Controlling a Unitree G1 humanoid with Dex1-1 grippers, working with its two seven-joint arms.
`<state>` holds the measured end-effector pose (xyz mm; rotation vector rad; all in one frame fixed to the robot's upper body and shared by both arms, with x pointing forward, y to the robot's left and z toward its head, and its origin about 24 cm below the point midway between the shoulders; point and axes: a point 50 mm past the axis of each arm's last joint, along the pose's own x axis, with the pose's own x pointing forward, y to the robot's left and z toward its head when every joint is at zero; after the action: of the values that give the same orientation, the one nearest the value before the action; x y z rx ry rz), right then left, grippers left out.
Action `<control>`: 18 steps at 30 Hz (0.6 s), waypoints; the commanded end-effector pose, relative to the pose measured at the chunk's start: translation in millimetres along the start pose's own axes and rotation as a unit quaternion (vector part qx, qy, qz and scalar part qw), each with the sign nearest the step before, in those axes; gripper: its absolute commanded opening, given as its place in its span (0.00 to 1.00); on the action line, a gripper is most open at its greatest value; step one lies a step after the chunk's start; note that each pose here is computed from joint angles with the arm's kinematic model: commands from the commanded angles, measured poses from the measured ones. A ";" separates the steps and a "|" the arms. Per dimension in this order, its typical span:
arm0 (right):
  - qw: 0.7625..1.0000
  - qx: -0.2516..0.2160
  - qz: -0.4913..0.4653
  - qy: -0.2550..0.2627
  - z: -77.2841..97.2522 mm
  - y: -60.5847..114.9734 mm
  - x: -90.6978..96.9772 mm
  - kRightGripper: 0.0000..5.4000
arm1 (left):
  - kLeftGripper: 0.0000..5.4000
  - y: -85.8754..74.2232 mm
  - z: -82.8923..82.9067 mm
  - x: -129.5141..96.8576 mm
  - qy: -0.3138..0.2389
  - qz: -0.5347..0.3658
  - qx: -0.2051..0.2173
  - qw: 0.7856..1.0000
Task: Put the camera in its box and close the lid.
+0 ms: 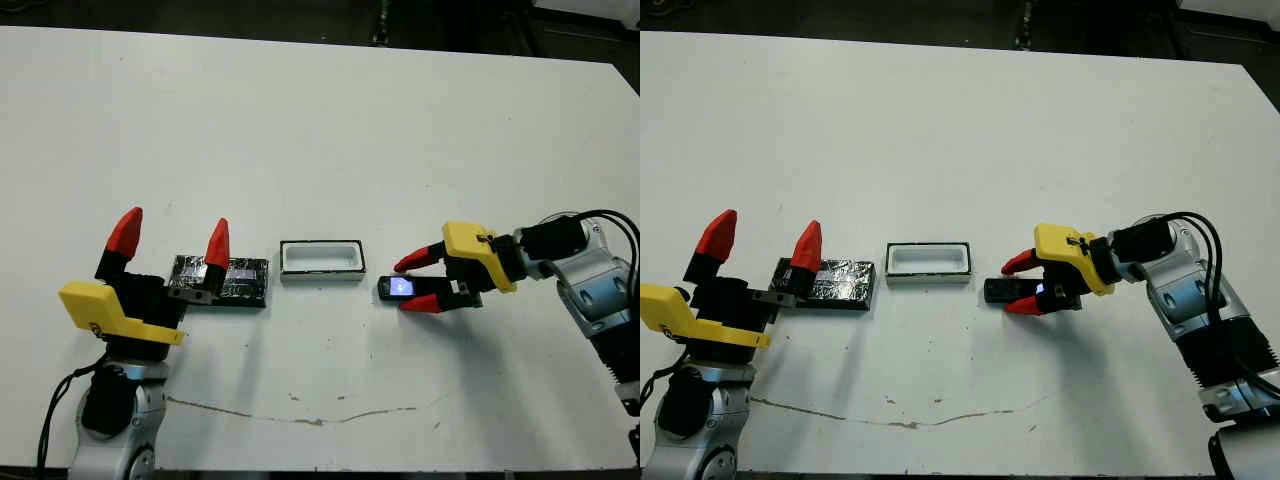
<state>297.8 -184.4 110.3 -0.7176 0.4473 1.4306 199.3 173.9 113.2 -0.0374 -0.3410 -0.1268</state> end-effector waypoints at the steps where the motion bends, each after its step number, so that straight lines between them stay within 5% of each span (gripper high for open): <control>1: 1.000 0.014 0.008 0.011 -7.9 3.6 2.8 0.42 | 1.00 0.9 -2.4 -2.4 0.007 0.003 0.001 1.000; 5: 1.000 0.014 0.015 0.017 -9.1 2.7 3.0 0.31 | 1.00 1.3 -2.5 -2.8 0.006 0.006 -0.001 1.000; 18: 0.999 0.040 0.006 0.018 7.4 -14.2 -15.2 0.31 | 1.00 0.6 -2.8 -3.1 0.008 0.010 0.008 1.000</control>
<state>306.2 -185.6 118.2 -0.6832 0.5349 1.4198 198.8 173.6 112.8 -0.0282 -0.3428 -0.1135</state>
